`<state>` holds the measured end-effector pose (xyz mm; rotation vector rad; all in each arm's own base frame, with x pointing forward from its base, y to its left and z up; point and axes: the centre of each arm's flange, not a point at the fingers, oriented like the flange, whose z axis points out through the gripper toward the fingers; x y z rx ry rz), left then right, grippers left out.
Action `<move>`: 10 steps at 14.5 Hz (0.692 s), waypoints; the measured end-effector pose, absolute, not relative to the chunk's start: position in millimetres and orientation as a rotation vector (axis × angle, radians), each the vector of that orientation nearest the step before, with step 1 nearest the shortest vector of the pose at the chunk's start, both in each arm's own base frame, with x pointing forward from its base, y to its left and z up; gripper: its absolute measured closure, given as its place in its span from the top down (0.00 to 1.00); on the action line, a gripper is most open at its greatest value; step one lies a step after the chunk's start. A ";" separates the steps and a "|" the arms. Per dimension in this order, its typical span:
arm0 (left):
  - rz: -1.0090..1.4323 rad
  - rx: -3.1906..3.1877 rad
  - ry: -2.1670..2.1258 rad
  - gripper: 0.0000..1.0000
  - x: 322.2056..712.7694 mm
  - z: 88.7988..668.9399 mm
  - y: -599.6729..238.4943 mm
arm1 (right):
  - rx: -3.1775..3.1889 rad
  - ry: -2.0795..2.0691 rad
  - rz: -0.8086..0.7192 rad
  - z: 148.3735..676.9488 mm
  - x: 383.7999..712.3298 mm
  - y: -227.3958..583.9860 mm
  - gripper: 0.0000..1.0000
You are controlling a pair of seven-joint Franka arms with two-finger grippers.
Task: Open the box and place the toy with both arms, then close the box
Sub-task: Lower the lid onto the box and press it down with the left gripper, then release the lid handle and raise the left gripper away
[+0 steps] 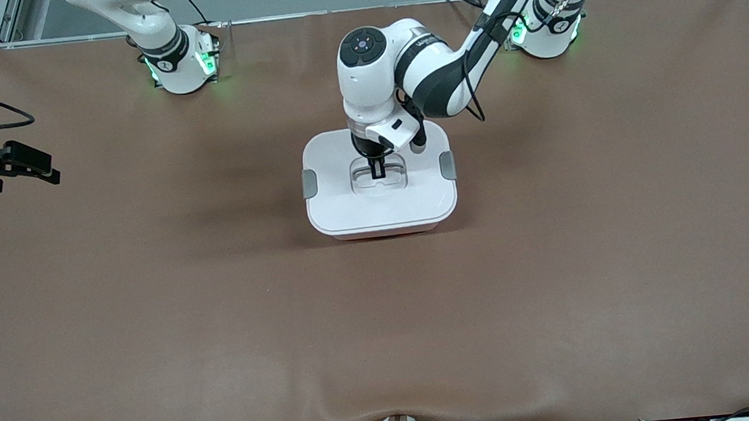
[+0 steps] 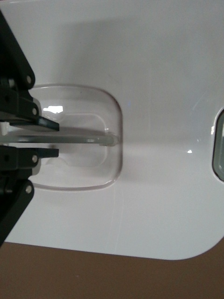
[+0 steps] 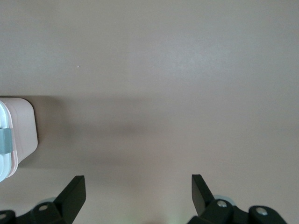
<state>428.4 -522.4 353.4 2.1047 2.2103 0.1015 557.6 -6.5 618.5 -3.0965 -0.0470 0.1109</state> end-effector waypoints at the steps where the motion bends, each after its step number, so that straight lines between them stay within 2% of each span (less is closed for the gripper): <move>1: 0.107 2.106 2.213 0.37 427.6 358.3 -521.2 | -3.096 -0.047 0.111 618.4 557.6 -6.5 1.00; 7: 0.130 2.070 2.185 0.95 429.2 408.2 -510.8 | -3.096 -0.047 0.112 618.1 557.6 -6.4 1.00; 8: 0.139 2.075 2.186 1.00 434.0 415.4 -505.6 | -3.096 -0.048 0.112 618.1 557.6 -6.3 1.00; 10: 0.157 2.125 2.163 1.00 448.5 432.0 -492.5 | -3.096 -0.048 0.113 618.0 557.5 -6.1 1.00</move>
